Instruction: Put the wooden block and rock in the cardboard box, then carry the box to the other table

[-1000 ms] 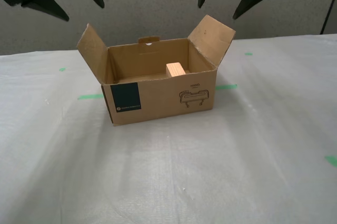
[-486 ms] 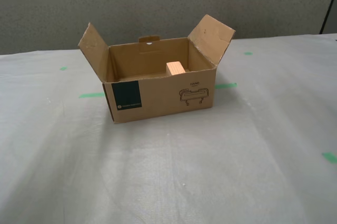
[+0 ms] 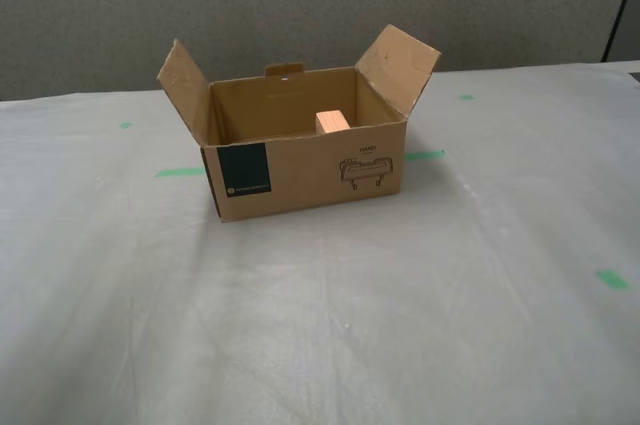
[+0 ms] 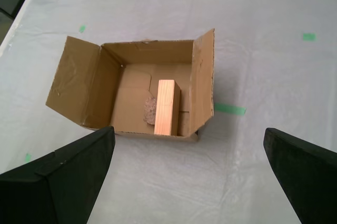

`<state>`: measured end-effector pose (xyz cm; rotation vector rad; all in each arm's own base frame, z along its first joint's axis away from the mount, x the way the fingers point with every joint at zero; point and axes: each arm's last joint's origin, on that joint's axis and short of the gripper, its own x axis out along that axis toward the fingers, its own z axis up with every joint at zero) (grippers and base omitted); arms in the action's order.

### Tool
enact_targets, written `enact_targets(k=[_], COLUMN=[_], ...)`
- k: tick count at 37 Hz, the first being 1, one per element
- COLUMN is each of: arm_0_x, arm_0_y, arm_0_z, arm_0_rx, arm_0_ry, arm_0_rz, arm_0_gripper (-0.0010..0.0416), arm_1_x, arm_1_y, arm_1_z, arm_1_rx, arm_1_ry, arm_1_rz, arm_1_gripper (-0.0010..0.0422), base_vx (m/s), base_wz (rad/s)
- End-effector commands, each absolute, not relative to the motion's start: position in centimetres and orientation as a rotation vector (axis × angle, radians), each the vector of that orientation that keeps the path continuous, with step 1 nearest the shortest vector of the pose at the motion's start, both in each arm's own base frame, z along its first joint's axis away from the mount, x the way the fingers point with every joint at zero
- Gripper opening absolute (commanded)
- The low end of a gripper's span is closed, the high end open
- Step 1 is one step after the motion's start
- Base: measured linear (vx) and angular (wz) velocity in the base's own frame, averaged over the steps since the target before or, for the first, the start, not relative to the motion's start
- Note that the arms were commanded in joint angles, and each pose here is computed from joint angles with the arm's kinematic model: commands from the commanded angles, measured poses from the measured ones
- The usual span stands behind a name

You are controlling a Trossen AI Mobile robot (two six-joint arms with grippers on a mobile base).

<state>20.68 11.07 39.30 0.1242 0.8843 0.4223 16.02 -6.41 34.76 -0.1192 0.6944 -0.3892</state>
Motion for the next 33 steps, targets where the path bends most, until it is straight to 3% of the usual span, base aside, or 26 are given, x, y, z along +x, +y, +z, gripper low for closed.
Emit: enact_targets(k=[1, 17, 33], arm_0_x=[20.4, 19.1, 19.0], arm_0_y=[10.9, 10.2, 10.1], arm_0_z=[38.7, 32.4, 31.6], arm_0_rx=[0.122, 0.121, 0.082], arm_0_ry=[0.850, 0.860, 0.865], arm_0_rz=[0.407, 0.403, 0.416], arm_0_gripper=[0.0393, 0.0393, 0.0393], arm_1_x=[15.6, 12.7, 11.9], arm_1_y=[-6.2, -5.2, -4.8], arm_1_z=[34.6, 30.7, 30.3], arm_1_rx=[-0.110, -0.098, -0.101], arm_1_ry=[0.683, 0.709, 0.672], arm_1_rz=[-0.391, -0.390, -0.396], arm_1_gripper=[0.0398, 0.0398, 0.0398], base_vx=[-0.048, -0.027, -0.032], base_wz=[0.011, 0.003, -0.001])
